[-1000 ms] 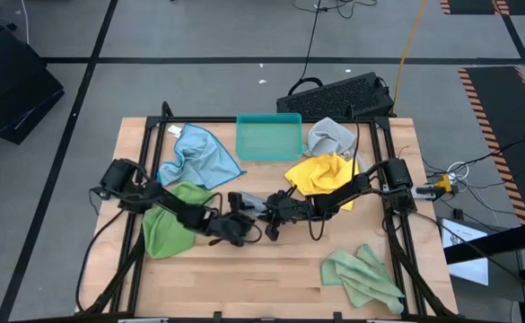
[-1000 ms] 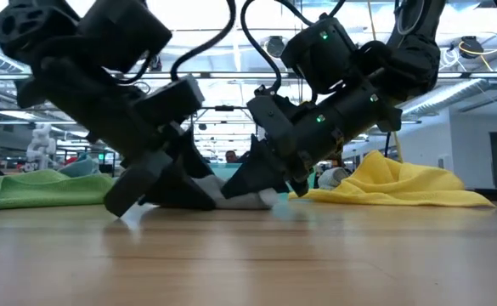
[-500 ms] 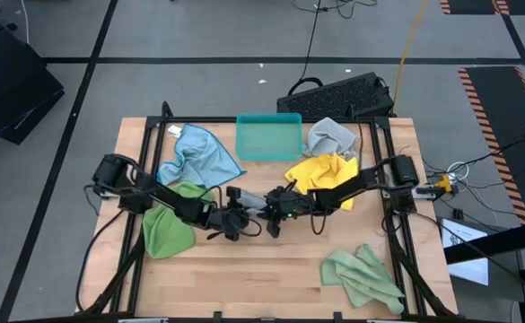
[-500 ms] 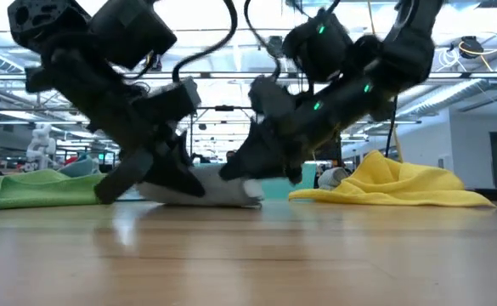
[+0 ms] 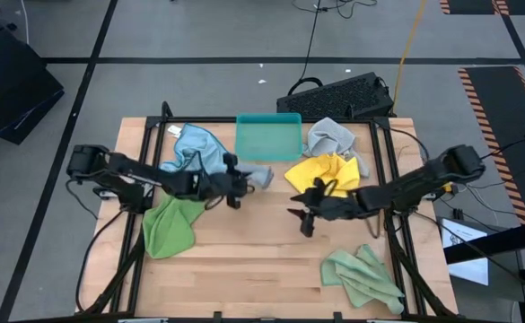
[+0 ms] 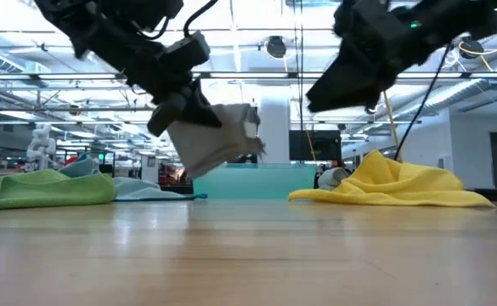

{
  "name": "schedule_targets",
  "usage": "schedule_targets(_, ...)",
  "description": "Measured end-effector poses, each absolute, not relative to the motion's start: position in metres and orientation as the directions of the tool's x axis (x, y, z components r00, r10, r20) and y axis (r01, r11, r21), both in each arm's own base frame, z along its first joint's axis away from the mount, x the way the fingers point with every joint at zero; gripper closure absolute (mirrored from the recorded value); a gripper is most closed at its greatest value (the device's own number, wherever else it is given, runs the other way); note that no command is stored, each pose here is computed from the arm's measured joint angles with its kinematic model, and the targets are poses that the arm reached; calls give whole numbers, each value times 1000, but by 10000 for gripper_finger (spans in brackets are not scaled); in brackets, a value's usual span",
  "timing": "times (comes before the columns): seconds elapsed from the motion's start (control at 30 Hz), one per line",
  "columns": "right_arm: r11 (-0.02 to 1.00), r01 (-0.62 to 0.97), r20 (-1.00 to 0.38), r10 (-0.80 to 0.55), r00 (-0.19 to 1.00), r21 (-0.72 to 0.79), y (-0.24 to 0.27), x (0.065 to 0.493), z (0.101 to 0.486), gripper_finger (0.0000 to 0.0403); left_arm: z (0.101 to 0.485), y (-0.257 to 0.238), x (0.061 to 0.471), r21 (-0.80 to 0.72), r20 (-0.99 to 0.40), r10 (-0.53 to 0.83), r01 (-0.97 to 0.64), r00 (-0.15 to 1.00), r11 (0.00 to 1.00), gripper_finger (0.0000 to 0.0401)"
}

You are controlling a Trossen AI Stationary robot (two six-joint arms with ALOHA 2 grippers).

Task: Fold microfiber towels
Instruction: Put the folded dark gray microfiber towel into the green bin

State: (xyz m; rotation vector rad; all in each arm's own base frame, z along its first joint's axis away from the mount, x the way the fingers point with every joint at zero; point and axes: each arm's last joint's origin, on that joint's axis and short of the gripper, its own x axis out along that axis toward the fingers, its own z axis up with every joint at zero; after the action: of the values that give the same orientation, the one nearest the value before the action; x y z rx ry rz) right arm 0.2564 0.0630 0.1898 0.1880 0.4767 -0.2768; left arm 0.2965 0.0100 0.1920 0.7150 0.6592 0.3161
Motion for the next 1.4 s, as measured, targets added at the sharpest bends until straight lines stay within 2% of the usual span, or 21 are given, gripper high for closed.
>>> schedule_targets(0.17,943,313,-396,-245,885,116,65,231,180,235,213,55,301,742,-359,567,-142,742,655,393)
schedule_targets(0.37,947,310,-360,-262,895,82,56,220,166,235,237,114,312,753,-304,590,-190,748,630,392)
schedule_targets(0.5,940,334,-357,-290,888,66,49,221,164,236,232,151,316,755,-318,613,-198,723,625,389)
schedule_targets(0.6,934,353,-342,-312,887,63,43,223,165,236,213,170,323,748,-360,619,-180,698,638,393)
schedule_targets(0.83,875,481,-311,-442,841,56,24,226,168,236,182,188,340,784,-413,648,-112,640,610,387)
schedule_targets(1.03,836,541,-265,-503,823,94,8,229,173,236,165,192,350,817,-434,654,-35,620,575,394)
schedule_targets(1.3,803,585,-240,-550,800,112,-7,230,176,236,163,201,354,879,-410,741,14,532,476,383)
schedule_targets(1.4,793,596,-228,-563,795,121,-10,230,177,236,166,202,353,876,-411,742,6,529,482,392)
